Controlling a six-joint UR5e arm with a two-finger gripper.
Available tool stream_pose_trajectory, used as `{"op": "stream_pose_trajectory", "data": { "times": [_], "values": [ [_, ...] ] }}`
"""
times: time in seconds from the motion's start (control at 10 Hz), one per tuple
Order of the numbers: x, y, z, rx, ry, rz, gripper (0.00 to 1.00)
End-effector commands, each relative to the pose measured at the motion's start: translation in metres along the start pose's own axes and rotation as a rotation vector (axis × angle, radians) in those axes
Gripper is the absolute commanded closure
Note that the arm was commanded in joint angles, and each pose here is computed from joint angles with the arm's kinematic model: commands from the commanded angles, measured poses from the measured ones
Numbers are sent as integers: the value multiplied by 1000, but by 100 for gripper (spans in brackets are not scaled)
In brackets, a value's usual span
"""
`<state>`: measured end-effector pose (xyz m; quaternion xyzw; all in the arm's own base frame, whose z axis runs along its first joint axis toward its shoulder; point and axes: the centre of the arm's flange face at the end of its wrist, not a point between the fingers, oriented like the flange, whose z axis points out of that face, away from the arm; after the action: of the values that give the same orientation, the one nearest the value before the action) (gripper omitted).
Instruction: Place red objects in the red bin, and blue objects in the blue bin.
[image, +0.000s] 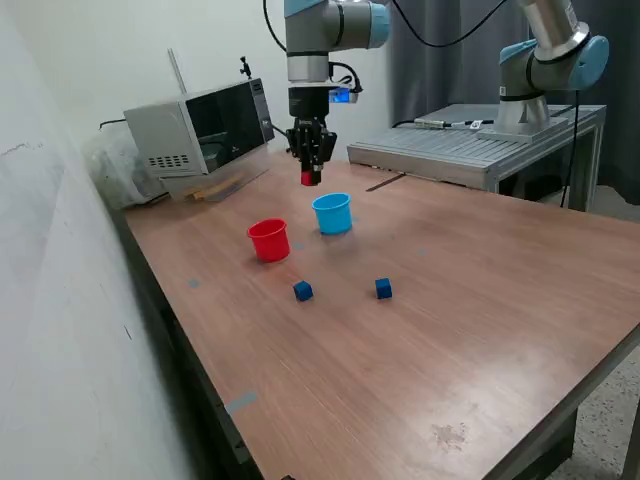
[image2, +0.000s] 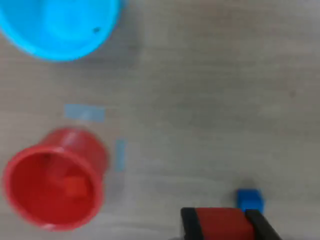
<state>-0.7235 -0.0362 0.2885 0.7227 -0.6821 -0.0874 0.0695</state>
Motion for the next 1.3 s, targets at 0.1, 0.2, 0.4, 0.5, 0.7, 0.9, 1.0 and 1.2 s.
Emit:
{"op": "stream_pose_trajectory", "data": {
  "times": [0.1, 0.2, 0.4, 0.5, 0.7, 0.9, 1.0, 1.2],
  "values": [
    [-57, 24, 9, -25, -21, 68, 100],
    [-73, 30, 21, -23, -25, 86, 100],
    [-91, 38, 51, -5, -24, 106, 100],
    [-97, 38, 67, 10, -22, 112, 100],
    [-102, 35, 93, 28, -19, 119, 100],
    [-122, 31, 106, 32, -22, 144, 100],
    [-122, 31, 107, 32, -22, 143, 0],
    [-125, 38, 99, 10, -29, 142, 0]
  ]
}}
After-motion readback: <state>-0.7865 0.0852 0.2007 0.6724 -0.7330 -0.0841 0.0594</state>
